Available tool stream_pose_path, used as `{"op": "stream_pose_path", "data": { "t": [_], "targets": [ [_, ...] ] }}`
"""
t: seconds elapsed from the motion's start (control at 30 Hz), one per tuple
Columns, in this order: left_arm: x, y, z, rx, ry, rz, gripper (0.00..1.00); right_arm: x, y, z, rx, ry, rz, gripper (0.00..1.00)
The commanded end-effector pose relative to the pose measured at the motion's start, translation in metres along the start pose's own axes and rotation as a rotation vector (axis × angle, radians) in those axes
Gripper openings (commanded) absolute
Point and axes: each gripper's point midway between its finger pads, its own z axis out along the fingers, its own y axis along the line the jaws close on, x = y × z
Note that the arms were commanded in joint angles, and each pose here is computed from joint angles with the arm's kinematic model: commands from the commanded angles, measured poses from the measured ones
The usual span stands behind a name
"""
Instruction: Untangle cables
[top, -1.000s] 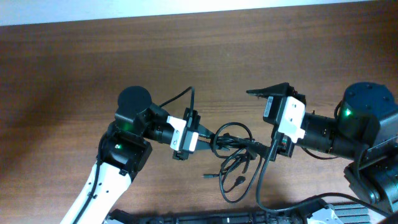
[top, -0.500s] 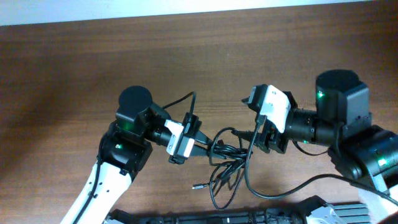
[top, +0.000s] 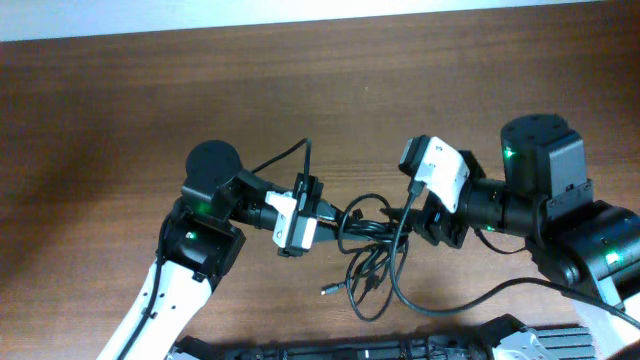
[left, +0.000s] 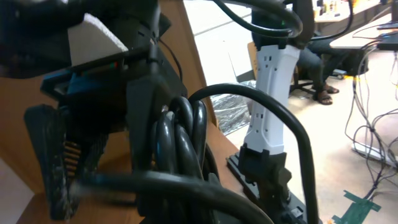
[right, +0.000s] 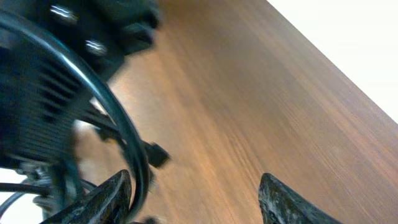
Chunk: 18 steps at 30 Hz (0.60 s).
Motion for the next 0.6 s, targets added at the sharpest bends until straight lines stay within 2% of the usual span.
{"op": "stream_pose_path", "data": {
  "t": [0.0, 0.03, 0.07, 0.13, 0.23, 0.3, 0.4, 0.43, 0.57],
  "targets": [
    [-0.017, -0.006, -0.001, 0.017, -0.015, 0.055, 0.00, 0.033, -0.067, -0.015, 0.408, 0.160, 0.178, 0.64],
    [-0.020, -0.009, -0.002, 0.032, -0.021, 0.061, 0.00, 0.035, -0.080, -0.021, 0.497, 0.160, 0.233, 0.65],
    [-0.023, -0.015, -0.002, 0.056, -0.030, 0.045, 0.00, 0.027, -0.093, -0.030, 0.585, 0.117, 0.265, 0.70],
    [-0.027, -0.022, -0.003, 0.094, -0.043, 0.033, 0.00, 0.010, -0.096, -0.033, 0.588, 0.039, 0.250, 0.71],
    [-0.025, -0.016, -0.004, 0.056, -0.030, 0.029, 0.00, -0.004, -0.065, -0.027, 0.409, -0.035, 0.234, 0.71],
    [-0.033, -0.011, -0.012, 0.042, -0.031, 0.144, 0.00, -0.018, -0.025, -0.031, 0.220, -0.115, 0.211, 0.71],
    [-0.049, -0.013, -0.018, 0.061, -0.040, 0.364, 0.00, -0.038, 0.021, -0.049, 0.027, -0.236, 0.152, 0.75],
    [-0.054, -0.013, -0.018, 0.060, -0.042, 0.424, 0.00, -0.041, 0.030, -0.054, -0.007, -0.258, 0.140, 0.76],
    [-0.058, -0.013, -0.018, 0.059, -0.043, 0.486, 0.00, -0.045, 0.039, -0.049, -0.089, -0.266, 0.140, 0.76]
  ]
}}
